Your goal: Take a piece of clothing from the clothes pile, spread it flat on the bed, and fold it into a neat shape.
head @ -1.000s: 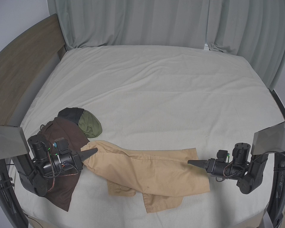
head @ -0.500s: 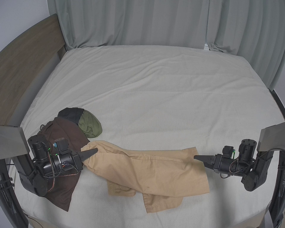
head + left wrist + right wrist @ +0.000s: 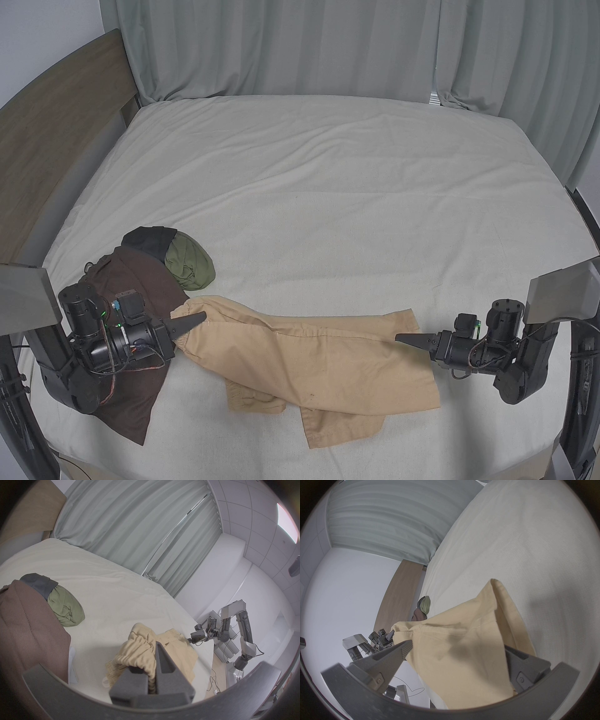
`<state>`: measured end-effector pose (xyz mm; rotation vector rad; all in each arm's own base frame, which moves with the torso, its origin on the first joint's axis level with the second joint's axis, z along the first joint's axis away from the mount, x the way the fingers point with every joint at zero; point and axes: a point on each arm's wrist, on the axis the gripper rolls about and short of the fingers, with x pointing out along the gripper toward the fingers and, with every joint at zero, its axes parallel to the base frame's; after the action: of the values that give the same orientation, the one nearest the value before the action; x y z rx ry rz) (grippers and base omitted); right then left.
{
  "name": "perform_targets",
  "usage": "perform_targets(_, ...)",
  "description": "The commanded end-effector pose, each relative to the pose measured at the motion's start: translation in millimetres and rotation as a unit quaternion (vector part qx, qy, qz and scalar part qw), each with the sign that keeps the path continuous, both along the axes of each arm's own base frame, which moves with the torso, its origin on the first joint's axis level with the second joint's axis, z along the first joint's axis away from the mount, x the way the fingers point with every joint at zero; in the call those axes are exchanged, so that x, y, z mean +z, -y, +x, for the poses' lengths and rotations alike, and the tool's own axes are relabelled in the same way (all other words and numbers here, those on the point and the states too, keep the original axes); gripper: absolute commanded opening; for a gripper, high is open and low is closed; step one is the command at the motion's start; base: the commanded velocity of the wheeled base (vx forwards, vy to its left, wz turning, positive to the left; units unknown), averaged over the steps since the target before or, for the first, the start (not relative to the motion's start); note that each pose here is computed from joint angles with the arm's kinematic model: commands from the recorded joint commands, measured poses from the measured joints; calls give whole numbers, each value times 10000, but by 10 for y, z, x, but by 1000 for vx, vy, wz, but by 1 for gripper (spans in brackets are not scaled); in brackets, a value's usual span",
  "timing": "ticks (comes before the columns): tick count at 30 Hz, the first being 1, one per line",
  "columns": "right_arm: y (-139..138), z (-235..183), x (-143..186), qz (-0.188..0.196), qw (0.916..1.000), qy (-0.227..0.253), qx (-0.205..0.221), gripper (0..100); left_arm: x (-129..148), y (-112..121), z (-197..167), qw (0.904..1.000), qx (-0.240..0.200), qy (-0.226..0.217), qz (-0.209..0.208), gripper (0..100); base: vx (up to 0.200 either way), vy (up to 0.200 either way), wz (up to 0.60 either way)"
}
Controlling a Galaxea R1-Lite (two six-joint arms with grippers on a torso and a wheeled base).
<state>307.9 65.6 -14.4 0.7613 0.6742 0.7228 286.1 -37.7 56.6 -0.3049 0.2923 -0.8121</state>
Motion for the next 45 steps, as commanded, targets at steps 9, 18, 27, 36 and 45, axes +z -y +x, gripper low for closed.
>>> perform_targets(9, -127, 73, -8, -50, 9999, 146, -34, 0, 5, 8, -2, 10000, -16, 7, -3, 0, 0, 0, 0)
perform_targets(18, -146, 49, 7, -62, 9999, 141, -24, 0, 22, 15, 29, 10000, -15, 70, -12, 0, 0, 0, 0)
perform_targets(27, -96, -74, 421, 35, 9981, 606, -67, 0, 208, 24, 88, 9989, -9, 453, -86, 0, 0, 0, 0)
perform_targets(36, -88, -279, 860, 173, 9931, 1158, 18, 0, 380, -5, 142, 9969, 73, 761, -177, 0, 0, 0, 0)
perform_targets(45, -68, -392, 1101, 272, 9882, 1505, 25, 0, 565, -7, 110, 9941, 71, 1055, -234, 0, 0, 0, 0)
